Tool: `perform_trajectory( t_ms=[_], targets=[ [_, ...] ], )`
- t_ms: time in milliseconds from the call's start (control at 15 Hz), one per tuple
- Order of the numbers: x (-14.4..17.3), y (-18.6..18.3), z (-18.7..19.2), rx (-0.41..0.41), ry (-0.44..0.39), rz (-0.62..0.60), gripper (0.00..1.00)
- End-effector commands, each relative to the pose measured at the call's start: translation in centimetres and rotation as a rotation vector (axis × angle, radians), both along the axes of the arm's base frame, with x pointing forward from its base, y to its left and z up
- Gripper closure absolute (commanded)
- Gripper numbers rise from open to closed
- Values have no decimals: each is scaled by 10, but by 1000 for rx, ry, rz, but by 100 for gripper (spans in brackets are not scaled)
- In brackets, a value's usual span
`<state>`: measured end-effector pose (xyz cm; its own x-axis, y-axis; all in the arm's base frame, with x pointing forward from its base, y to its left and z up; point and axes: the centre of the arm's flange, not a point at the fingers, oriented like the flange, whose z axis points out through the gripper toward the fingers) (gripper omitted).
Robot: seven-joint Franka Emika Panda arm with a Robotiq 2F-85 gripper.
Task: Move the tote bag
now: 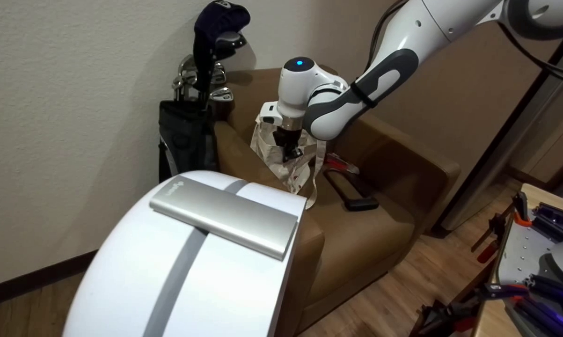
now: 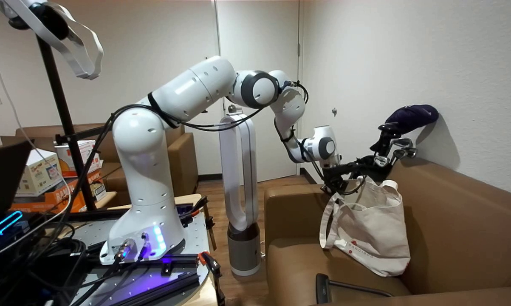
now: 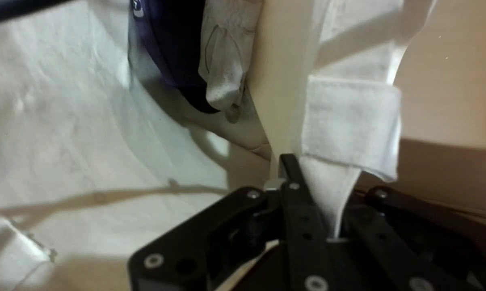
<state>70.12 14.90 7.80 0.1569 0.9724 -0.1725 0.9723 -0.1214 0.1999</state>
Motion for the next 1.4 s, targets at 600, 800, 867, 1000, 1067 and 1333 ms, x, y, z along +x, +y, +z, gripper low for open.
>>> perform_trajectory(
  t_ms=[600,800,867,1000,1067,1333],
  targets=[
    [-12,-54,27,-87,288,591,96],
    [-20,-69,38,-80,336,739,96],
    [-24,-72,44,-77,354,785,96],
    [-38,-74,62,-81,399,876,95],
    [-47,-71,70,-83,424,921,96],
    [-80,-47,79,-57,503,1093,96]
  ],
)
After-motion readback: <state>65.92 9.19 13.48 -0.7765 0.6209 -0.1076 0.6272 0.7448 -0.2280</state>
